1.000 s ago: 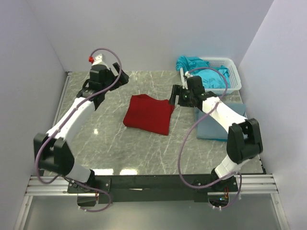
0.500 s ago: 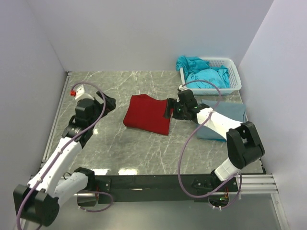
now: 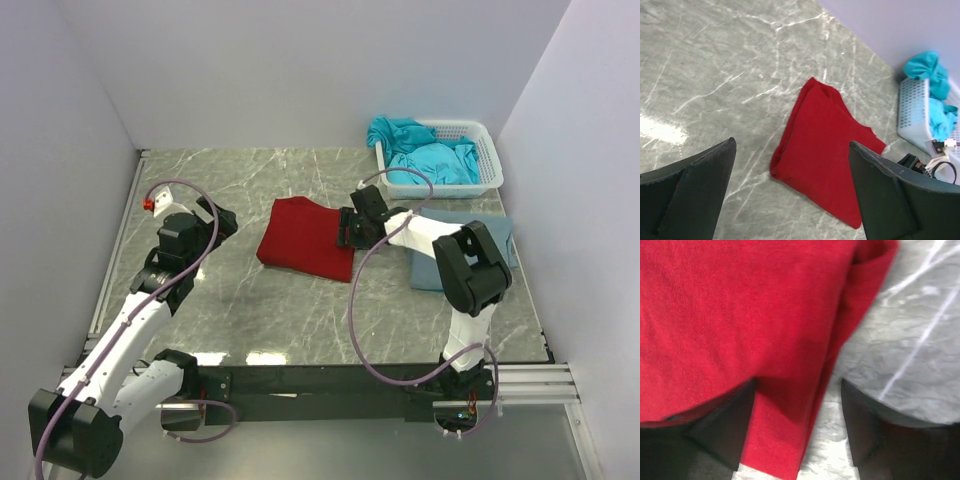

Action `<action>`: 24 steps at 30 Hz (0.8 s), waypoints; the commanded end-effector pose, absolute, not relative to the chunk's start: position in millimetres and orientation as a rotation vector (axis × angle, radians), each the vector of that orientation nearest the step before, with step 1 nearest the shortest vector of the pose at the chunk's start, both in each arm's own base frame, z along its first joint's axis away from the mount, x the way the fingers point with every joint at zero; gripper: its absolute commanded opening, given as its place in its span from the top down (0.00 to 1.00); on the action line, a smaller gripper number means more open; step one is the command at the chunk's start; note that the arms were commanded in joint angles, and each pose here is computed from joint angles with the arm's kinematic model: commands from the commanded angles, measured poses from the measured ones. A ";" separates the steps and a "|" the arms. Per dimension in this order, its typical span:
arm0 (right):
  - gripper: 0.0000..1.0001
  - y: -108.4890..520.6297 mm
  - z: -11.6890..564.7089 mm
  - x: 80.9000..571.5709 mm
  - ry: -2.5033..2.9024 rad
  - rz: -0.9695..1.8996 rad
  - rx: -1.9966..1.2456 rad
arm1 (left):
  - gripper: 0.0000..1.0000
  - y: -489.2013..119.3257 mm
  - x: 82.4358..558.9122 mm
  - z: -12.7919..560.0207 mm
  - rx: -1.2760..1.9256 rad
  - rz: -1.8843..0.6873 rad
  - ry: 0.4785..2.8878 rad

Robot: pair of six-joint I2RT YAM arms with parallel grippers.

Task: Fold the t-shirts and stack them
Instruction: Neatly place the folded tshirt to the corner

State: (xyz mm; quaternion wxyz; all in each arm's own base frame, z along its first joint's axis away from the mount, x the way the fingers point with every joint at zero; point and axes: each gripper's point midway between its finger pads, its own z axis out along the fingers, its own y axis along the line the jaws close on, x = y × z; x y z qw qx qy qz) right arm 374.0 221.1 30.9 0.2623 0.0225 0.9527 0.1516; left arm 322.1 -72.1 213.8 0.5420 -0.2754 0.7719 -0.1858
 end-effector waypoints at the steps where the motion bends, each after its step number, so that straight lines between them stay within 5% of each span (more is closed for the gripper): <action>1: 0.31 234.7 36.6 383.5 2.561 0.394 0.049 | 0.01 -63.2 324.8 206.7 -0.688 -0.392 1.823; 9: 0.47 245.9 6.2 368.3 2.652 0.293 0.014 | 0.01 -56.5 325.5 201.7 -0.674 -0.327 1.843; 18: 0.98 247.1 0.5 367.3 2.674 0.238 -0.114 | 0.01 -50.8 323.5 197.9 -0.682 -0.293 1.848; 24: 1.00 196.5 39.2 354.2 2.630 -0.053 -0.307 | 0.00 -54.2 324.1 199.5 -0.641 -0.305 1.847</action>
